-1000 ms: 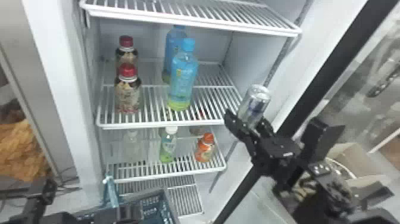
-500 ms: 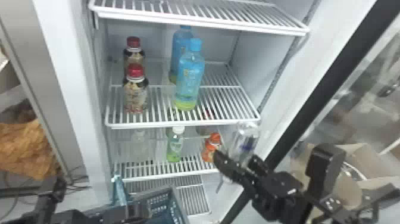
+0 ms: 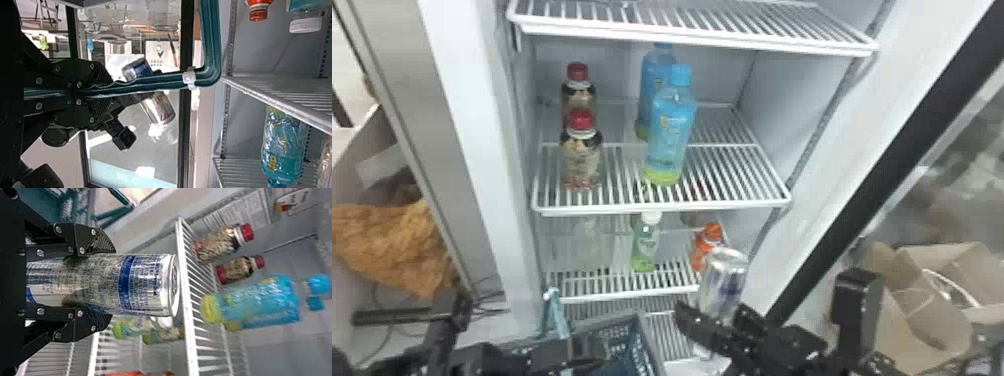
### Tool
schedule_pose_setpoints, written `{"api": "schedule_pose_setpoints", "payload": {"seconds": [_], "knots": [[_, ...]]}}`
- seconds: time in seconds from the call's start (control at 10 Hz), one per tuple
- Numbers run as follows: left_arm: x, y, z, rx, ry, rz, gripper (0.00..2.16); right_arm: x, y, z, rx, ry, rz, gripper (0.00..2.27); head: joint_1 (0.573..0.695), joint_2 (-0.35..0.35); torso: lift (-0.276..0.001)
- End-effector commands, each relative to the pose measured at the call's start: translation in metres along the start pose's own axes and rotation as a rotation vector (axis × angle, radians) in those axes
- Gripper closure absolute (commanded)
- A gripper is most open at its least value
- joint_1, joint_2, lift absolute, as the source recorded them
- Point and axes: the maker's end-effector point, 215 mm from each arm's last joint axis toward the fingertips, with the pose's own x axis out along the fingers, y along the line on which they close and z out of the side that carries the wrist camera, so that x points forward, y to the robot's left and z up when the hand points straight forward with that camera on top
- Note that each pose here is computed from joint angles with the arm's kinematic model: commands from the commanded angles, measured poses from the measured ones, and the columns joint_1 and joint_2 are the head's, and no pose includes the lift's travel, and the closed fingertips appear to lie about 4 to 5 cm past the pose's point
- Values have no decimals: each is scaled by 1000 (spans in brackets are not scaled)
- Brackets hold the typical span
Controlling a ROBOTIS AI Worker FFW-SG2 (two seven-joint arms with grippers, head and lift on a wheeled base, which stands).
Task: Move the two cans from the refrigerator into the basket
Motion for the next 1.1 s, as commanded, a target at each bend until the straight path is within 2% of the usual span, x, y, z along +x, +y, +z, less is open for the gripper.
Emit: {"api": "schedule_pose_setpoints", "payload": {"seconds": [0.0, 0.3, 0.7, 0.8, 0.9, 1.0], "knots": [[0, 0, 0, 1, 0, 2, 1190, 16, 13, -14, 42, 31, 62, 1276, 695, -193, -25], [2, -2, 1, 4, 5, -1, 1190, 46, 39, -37, 102, 87, 184, 1276, 695, -125, -25], [8, -7, 2, 18, 18, -16, 1191, 72, 52, -86, 165, 209, 264, 1269, 695, -55, -25], [8, -7, 2, 18, 18, -16, 1190, 75, 50, -101, 189, 248, 279, 1029, 695, -46, -25], [8, -7, 2, 18, 18, -16, 1190, 77, 49, -104, 191, 255, 286, 647, 695, -40, -25], [8, -7, 2, 18, 18, -18, 1190, 77, 48, -103, 190, 252, 284, 366, 695, -39, -25]]}}
